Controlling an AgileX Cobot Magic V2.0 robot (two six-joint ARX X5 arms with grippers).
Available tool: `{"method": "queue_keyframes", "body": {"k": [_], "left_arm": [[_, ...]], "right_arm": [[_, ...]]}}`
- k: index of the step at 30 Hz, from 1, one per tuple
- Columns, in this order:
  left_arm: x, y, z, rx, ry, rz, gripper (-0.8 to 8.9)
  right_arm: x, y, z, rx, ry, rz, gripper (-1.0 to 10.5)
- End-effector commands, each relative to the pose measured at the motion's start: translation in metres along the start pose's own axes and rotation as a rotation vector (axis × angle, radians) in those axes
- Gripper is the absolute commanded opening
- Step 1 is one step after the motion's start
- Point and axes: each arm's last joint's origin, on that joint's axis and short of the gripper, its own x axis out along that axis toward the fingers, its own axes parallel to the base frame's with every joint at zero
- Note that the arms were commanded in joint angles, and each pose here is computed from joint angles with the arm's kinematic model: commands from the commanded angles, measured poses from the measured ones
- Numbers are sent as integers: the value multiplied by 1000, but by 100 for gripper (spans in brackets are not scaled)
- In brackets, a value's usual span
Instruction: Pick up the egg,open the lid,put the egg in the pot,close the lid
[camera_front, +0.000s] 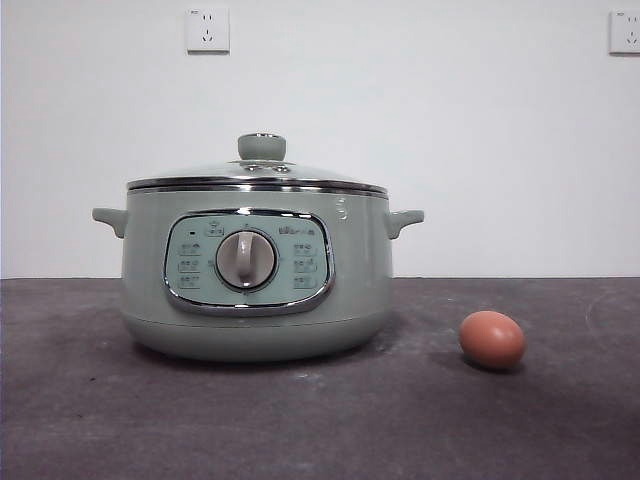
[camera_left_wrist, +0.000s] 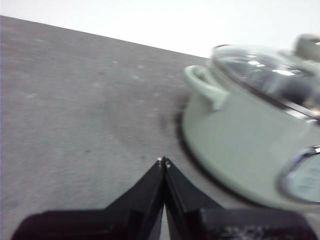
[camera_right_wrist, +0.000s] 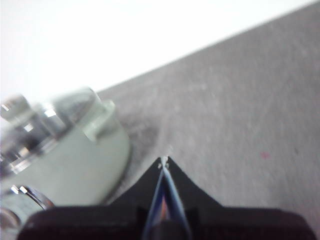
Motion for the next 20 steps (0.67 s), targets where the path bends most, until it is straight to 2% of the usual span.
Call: {"method": "queue_keyframes", "body": {"k": [1,9,14,20], "left_arm": [[-8,-7,17,-49,-27,-40,-6],[-32,-25,58,-22,5,-136,-6],[-41,-34,77,31,131,-210,-6],[-47,-45,101,70,255,-326,-6]], "right_arm": [[-3,6,13,5,-5,17,-11],[-11,28,51,-132,190,107,-11],[-12,42,82,-258,345,138,-11],[-9,56,117,-342,515,140,-11]]}}
